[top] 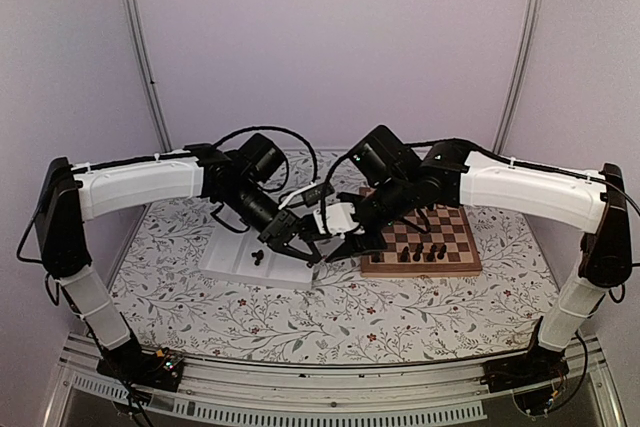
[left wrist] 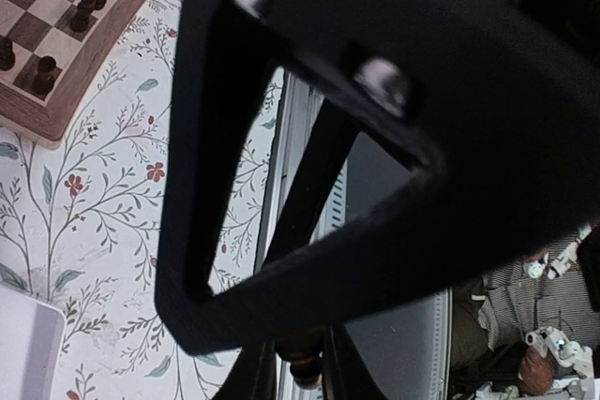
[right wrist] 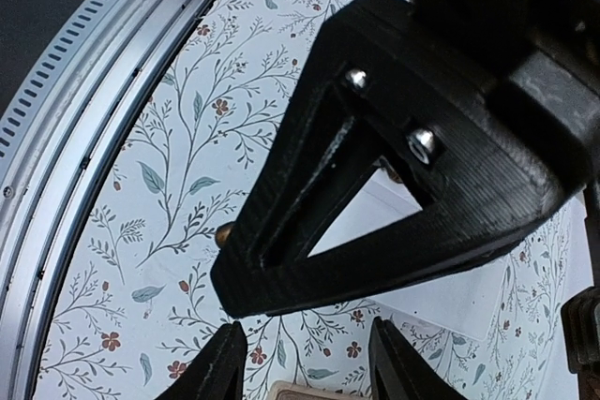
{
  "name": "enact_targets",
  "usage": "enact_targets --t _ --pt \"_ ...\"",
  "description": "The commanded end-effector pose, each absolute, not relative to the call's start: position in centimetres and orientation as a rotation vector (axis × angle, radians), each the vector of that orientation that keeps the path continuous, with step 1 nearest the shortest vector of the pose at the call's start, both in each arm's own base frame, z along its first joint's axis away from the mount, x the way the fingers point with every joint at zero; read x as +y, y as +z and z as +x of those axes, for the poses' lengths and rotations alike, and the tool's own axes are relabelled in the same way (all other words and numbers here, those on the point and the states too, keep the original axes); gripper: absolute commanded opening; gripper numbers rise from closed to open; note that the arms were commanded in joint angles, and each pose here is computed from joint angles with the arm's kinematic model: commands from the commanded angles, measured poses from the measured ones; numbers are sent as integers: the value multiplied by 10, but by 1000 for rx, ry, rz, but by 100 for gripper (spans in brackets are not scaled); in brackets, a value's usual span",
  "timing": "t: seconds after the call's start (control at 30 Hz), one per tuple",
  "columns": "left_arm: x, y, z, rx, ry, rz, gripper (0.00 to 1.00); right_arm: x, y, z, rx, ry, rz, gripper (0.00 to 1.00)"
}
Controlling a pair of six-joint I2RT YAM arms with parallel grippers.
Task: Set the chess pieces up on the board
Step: Place the chess piece on the chessboard.
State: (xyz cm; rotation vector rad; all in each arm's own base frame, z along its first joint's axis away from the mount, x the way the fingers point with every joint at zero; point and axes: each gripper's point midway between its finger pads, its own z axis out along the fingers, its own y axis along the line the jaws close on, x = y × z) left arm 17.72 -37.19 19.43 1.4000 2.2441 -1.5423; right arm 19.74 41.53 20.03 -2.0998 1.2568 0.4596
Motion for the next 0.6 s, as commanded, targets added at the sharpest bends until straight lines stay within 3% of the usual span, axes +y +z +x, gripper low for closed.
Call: enact_targets --t 0.0,0.3,0.57 --pt "-381 200 178 2189 -1564 1423 16 423 202 189 1234 477 -2116 47" --pt "-388 206 188 2164 -1588 1363 16 429 203 182 1238 500 -2096 44" --pt "-394 206 208 2175 -1604 1223 16 437 205 196 1308 483 -1971 28"
